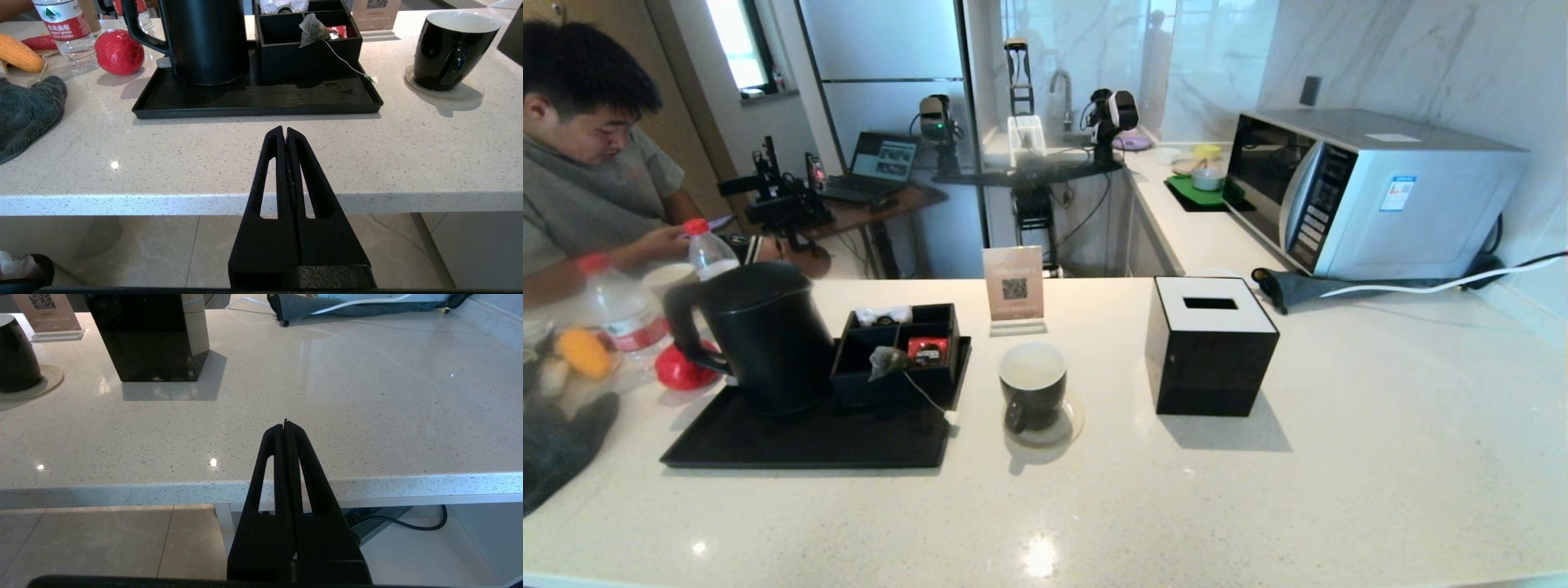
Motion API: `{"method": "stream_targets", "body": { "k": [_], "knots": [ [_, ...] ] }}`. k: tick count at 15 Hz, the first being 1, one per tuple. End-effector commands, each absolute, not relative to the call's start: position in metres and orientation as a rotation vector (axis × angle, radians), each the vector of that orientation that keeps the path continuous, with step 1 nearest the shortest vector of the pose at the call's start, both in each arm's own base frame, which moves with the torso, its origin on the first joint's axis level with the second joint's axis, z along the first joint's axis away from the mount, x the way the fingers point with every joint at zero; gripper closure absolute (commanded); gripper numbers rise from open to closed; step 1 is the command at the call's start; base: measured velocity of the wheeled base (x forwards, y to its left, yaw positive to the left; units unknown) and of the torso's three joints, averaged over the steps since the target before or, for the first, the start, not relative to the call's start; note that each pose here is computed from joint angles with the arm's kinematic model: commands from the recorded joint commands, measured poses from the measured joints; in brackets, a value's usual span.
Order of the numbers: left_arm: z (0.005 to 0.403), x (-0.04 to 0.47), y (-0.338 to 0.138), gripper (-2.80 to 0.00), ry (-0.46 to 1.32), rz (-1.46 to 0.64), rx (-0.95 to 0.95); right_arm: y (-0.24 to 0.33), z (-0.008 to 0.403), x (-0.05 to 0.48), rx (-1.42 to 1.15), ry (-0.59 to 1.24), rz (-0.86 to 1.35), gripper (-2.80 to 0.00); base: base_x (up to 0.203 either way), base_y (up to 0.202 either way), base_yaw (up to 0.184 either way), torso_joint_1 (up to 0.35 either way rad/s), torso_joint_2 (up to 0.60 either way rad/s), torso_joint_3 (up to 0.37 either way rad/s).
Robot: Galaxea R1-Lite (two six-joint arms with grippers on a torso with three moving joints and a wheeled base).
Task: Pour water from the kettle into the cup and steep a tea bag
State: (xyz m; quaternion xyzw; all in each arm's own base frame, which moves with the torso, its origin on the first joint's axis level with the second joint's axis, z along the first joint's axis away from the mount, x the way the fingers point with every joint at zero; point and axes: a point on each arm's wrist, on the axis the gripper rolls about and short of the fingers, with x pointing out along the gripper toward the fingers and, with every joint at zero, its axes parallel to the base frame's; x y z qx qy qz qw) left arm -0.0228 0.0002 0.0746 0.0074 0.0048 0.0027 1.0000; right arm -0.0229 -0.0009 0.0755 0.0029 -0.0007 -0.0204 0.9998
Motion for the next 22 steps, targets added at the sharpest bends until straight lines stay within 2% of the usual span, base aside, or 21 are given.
{"method": "stream_targets", "body": {
  "k": [1,22],
  "knots": [
    [0.0745,-0.0228,0.0002,0.0,0.009,0.006,0.015,-0.0009,0.0755,-0.0228,0.006,0.0,-0.041,0.0,0.0,0.0,0.0,0.0,0.0,0.0],
    [0.0787,-0.0239,0.0003,0.0,-0.006,0.01,0.019,-0.0009,0.0755,-0.0228,0.006,0.0,-0.041,0.0,0.0,0.0,0.0,0.0,0.0,0.0]
  ]
}}
